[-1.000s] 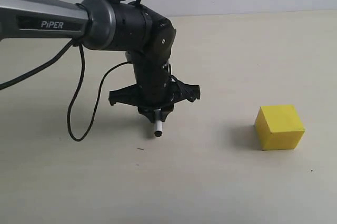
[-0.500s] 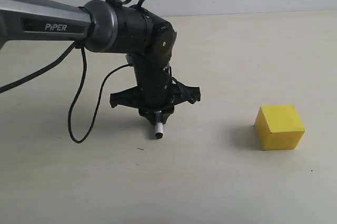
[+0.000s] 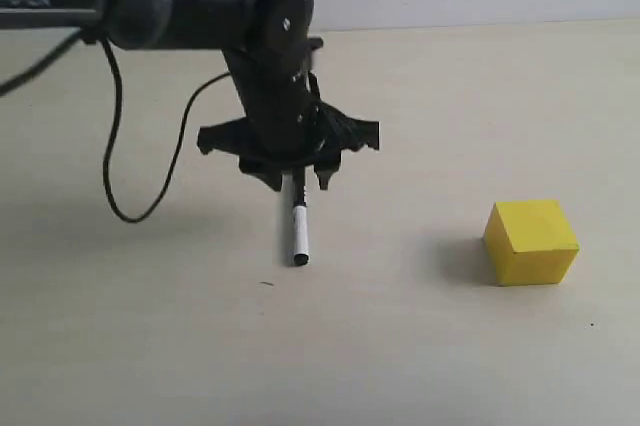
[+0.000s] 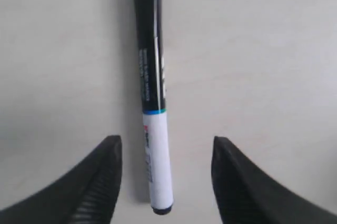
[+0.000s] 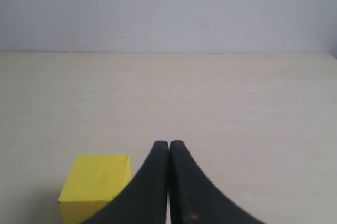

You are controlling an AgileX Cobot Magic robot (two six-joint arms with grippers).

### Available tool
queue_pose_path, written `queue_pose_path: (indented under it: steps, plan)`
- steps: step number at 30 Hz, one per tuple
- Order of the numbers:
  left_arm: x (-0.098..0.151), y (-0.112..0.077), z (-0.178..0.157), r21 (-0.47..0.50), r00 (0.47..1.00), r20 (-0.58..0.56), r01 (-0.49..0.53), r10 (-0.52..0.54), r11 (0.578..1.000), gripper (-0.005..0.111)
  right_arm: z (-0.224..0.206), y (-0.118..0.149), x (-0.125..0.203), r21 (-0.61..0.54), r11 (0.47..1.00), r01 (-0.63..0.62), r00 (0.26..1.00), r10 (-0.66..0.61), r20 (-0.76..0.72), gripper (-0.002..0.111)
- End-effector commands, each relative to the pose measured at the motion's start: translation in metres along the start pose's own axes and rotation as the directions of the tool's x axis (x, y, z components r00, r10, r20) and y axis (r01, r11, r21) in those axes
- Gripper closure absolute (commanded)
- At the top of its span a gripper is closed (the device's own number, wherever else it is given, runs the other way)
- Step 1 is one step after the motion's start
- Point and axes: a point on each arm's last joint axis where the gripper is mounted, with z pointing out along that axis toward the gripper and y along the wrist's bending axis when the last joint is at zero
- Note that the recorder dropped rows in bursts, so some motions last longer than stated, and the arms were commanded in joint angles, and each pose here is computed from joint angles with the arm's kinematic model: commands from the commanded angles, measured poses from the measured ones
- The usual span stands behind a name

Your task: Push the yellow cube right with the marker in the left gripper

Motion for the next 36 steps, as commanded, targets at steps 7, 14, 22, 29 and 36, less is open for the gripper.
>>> queue_pose_path:
  steps: [7,14,22,29,36]
  plan:
    - [0.045,-0.014,-0.092,0.157,0.817,0.435,-0.482,0.378,0.862,0.107,0.000,0.000,0.000,0.001,1.000,0.006,1.000,-0.006,0.010,0.108]
    - [0.115,0.039,-0.153,0.204,0.510,0.836,-0.634,0.205,0.746,0.107,0.000,0.000,0.000,0.001,1.000,0.006,1.000,-0.006,0.010,0.108]
    - [0.174,0.137,-0.151,0.075,0.322,0.934,-0.598,0.154,0.798,0.107,0.000,0.000,0.000,0.001,1.000,0.006,1.000,-0.006,0.010,0.108]
    - [0.206,0.179,-0.146,0.054,0.274,0.956,-0.516,0.105,0.855,0.107,0.000,0.000,0.001,0.000,1.000,0.006,1.000,-0.006,0.005,0.108]
    - [0.215,0.184,-0.153,0.055,0.220,0.973,-0.520,0.071,0.853,0.107,0.000,0.000,0.001,0.000,1.000,0.006,1.000,-0.006,0.005,0.108]
